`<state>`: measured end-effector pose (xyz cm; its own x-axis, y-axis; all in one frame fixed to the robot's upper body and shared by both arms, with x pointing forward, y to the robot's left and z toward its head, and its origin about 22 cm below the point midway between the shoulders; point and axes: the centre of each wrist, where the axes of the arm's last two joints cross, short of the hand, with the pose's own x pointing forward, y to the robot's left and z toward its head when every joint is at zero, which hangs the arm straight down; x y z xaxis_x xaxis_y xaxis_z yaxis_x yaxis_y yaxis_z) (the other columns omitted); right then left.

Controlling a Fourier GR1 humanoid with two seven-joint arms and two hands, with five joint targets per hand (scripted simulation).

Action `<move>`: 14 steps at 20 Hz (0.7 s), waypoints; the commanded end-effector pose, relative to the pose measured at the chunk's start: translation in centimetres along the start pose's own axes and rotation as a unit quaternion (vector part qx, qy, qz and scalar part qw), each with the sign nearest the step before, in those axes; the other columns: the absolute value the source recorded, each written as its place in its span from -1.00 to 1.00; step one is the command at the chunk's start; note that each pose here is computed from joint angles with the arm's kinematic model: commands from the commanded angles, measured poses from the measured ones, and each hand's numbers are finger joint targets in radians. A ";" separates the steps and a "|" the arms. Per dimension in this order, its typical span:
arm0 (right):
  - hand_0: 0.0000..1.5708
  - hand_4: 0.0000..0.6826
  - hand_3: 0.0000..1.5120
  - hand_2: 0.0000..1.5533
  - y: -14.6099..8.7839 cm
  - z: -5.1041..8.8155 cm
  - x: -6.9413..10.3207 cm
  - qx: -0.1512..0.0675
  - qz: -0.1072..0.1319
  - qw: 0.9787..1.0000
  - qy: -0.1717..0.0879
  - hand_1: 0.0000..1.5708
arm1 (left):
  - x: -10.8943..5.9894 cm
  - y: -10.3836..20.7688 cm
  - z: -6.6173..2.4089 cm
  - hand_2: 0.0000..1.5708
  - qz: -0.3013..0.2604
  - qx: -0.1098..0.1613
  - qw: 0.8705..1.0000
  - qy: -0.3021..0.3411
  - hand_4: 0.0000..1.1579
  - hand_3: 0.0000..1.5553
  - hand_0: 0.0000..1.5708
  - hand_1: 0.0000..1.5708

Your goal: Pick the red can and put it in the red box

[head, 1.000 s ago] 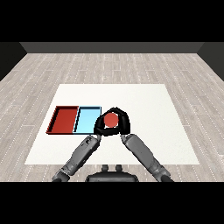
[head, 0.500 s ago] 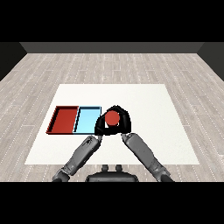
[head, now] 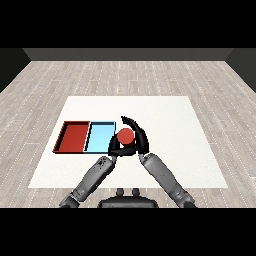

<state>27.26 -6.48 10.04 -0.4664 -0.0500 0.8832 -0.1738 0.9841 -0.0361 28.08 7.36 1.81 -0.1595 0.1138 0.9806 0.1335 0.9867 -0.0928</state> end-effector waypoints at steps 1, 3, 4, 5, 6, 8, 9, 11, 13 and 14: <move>-1.00 -1.00 -1.00 -1.00 0.5 0.0 -0.6 -0.013 0.021 1.000 0.000 -1.00 | 0.4 -0.5 -0.69 1.00 0.000 -0.016 1.000 -0.017 0.95 0.93 1.00 1.00; -1.00 -1.00 -1.00 -1.00 1.2 0.0 0.5 -0.036 0.000 0.999 0.009 -1.00 | -0.4 -0.5 0.48 1.00 0.010 -0.012 1.000 -0.020 0.96 0.93 1.00 1.00; -1.00 -1.00 -1.00 -1.00 0.3 -0.7 0.2 -0.040 -0.004 0.999 0.003 -1.00 | 0.7 -1.9 -1.40 1.00 0.009 -0.015 1.000 -0.017 0.96 0.93 1.00 1.00; -1.00 -1.00 -1.00 -1.00 1.2 0.3 0.0 -0.043 -0.002 0.999 -0.003 -1.00 | 1.4 -1.4 -0.24 1.00 0.018 -0.014 1.000 -0.019 0.96 0.93 1.00 1.00; -1.00 -1.00 -1.00 -1.00 0.7 -0.5 0.1 -0.038 0.013 0.999 0.003 -1.00 | 0.6 -0.2 -0.67 1.00 0.010 -0.010 1.000 -0.021 0.96 0.92 1.00 1.00; -1.00 -1.00 -1.00 -1.00 -1.9 -0.1 0.5 -0.033 0.016 0.999 0.000 -1.00 | 0.4 -0.8 1.03 1.00 0.009 -0.015 1.000 -0.022 0.97 0.92 1.00 1.00; -1.00 -1.00 -1.00 -1.00 -1.9 0.7 0.4 -0.040 0.022 0.999 0.000 -1.00 | 1.4 -0.7 -1.50 1.00 0.001 -0.015 0.999 -0.028 0.97 0.92 1.00 1.00; -1.00 -1.00 -1.00 -1.00 -2.2 -1.0 -0.3 -0.042 0.017 0.999 0.001 -1.00 | 0.9 -1.1 0.71 1.00 0.006 -0.015 0.999 -0.039 0.96 0.91 1.00 1.00; -1.00 -1.00 -1.00 -1.00 -3.7 -0.9 0.9 -0.048 -0.007 0.999 -0.018 -1.00 | 1.2 -0.5 0.99 1.00 0.006 -0.011 1.000 -0.024 0.96 0.91 1.00 1.00; -1.00 -1.00 -1.00 -1.00 -3.5 -2.0 1.3 -0.055 -0.006 0.998 -0.019 -1.00 | 1.2 -0.2 -1.00 1.00 0.001 -0.009 1.000 -0.025 0.96 0.91 1.00 1.00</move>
<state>28.01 -8.51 11.18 -0.4838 -0.0449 0.8740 -0.0978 0.9952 -0.0030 27.87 6.90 2.07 -0.1959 0.1200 0.9732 0.1516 0.9843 -0.0908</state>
